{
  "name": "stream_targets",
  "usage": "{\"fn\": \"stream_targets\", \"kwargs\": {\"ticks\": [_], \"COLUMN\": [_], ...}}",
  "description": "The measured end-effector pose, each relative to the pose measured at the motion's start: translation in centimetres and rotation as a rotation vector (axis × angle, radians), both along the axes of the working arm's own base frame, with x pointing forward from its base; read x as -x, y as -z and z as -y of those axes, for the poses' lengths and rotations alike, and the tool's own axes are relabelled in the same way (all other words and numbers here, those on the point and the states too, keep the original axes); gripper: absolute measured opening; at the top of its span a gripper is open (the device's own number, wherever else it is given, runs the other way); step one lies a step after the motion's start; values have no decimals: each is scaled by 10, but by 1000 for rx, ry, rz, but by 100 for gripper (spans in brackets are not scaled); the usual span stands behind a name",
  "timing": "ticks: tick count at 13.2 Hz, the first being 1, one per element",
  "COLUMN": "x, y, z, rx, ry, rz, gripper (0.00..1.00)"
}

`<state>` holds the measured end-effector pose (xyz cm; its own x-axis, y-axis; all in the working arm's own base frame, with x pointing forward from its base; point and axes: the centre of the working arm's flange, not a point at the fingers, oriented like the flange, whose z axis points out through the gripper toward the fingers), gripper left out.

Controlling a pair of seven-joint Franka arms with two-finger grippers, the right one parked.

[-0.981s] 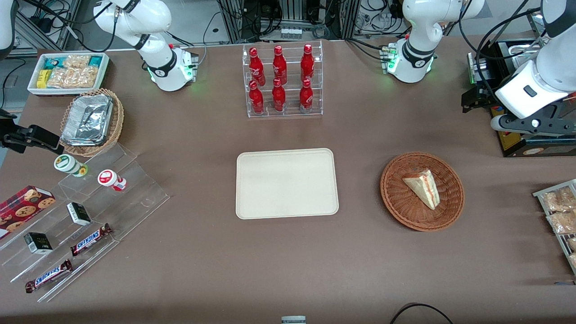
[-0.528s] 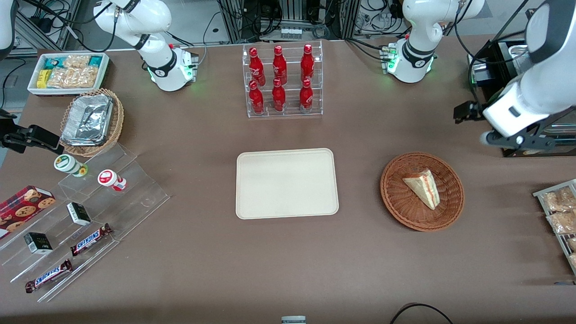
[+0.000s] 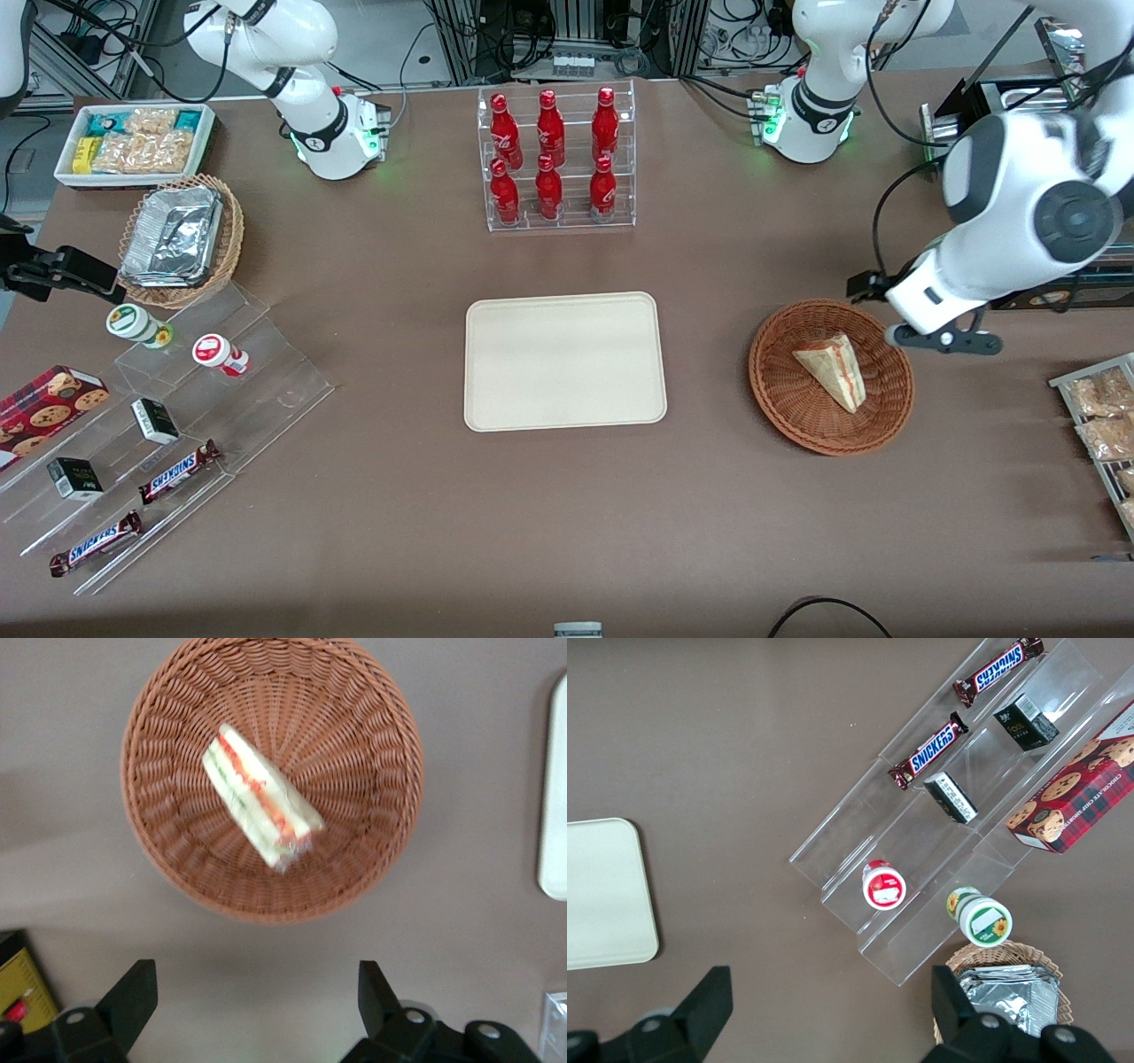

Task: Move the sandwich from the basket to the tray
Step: 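Move the left gripper over the sandwich in the wicker basket, then lower the left gripper and close it on the wrapped sandwich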

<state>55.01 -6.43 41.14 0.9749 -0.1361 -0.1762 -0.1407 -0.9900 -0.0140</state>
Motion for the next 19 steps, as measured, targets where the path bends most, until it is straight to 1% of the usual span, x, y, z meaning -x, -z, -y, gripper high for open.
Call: {"fn": "stream_targets", "kwargs": {"ticks": [3, 5, 7, 8, 10, 12, 14, 17, 19], "x": [8, 9, 7, 6, 4, 4, 5, 7, 6], "y": [48, 59, 65, 68, 76, 83, 90, 105, 121], "z": [-1, -1, 1, 2, 3, 4, 4, 4, 5], "rx": [3, -2, -12, -16, -18, -13, -13, -21, -19], "ry": [-55, -133, -257, -331, -524, -670, -733, -754, -757], "rz": [60, 80, 104, 122, 168, 204, 210, 191, 186], "gripper": [100, 100, 100, 100, 100, 100, 100, 100, 100]}}
